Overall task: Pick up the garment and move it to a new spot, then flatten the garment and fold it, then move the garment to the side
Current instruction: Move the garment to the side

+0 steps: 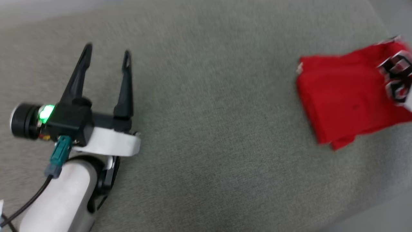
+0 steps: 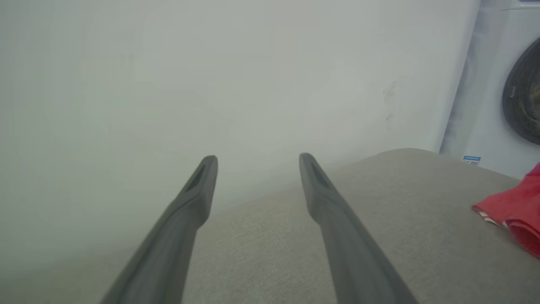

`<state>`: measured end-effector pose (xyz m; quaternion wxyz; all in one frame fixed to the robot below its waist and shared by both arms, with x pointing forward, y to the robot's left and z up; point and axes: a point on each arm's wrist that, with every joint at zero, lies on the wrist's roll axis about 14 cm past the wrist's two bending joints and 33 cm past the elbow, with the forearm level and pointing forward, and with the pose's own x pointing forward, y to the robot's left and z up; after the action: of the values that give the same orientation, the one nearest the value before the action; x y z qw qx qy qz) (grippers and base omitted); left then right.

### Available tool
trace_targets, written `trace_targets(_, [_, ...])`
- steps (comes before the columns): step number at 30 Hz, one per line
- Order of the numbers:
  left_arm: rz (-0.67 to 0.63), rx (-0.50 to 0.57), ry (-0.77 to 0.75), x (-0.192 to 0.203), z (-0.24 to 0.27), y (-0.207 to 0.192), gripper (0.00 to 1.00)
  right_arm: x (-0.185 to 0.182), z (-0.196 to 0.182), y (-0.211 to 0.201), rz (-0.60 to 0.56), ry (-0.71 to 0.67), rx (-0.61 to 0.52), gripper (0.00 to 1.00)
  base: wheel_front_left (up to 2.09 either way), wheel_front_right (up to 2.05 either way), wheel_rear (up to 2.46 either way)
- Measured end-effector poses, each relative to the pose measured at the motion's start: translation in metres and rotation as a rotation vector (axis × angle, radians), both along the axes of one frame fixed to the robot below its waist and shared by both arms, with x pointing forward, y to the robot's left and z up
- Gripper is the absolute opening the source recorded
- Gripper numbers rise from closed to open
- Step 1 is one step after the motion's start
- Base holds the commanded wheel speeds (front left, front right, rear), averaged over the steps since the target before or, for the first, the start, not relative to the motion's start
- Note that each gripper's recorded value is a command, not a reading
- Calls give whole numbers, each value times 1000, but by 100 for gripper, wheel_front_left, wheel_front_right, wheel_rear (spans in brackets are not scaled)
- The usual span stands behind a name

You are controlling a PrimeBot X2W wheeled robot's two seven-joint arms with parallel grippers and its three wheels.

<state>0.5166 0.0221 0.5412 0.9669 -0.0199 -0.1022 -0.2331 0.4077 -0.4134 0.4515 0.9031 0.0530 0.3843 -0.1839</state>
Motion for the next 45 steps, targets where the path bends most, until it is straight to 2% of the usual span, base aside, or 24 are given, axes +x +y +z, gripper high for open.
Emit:
trace_targets(1, [-23, -1, 5, 6, -6, -8, 100, 2, 0, -13, -27, -1, -27, 0, 0, 0, 0])
trace_targets(2, [-76, -7, 28, 22, -26, -28, 100, 9, -3, -46, -96, -6, -109, 0, 0, 0, 0])
trace_targets(3, [-85, -10, 36, 26, -33, -32, 100, 11, -4, -55, -113, -11, -137, 0, 0, 0, 0])
trace_targets(5, [-104, -15, 54, 34, -47, -40, 100, 17, -5, -71, -155, -31, -171, 0, 0, 0, 0])
trace_targets(9, [-126, -25, 92, 42, -74, -49, 100, 29, -25, -78, -166, -31, -216, 2, 0, 0, 0])
trace_targets(10, [-127, -26, 106, 43, -81, -50, 100, 30, -32, -77, -165, -31, -220, 31, 0, 0, 0])
trace_targets(11, [-127, -26, 118, 44, -87, -50, 100, 30, -38, -77, -166, -25, -222, 85, 0, 0, 0])
trace_targets(12, [-123, -19, 125, 44, -92, -49, 100, 30, -42, -76, -164, -25, -229, 100, 0, 0, 0])
trace_targets(16, [-95, -17, 112, 45, -87, -43, 100, 28, -33, -82, -158, -77, -283, 100, 0, 0, 0])
trace_targets(22, [-50, -35, 128, 27, -76, -30, 100, 21, 19, -98, -110, -180, -434, 100, 0, 0, 0])
trace_targets(30, [54, -48, 152, -17, -51, 2, 100, -3, 56, -71, 30, -291, -500, 100, 0, 0, 0])
trace_targets(34, [120, -42, 157, -42, -38, 26, 100, -15, 56, -40, 104, -353, -462, 100, 0, 0, 0])
trace_targets(38, [204, -33, 149, -64, -26, 56, 100, -19, 46, 7, 181, -420, -368, 100, 0, 0, 0])
trace_targets(45, [382, -2, 124, -93, -14, 122, 100, 7, 52, 102, 349, -572, -210, 100, 0, 0, 0])
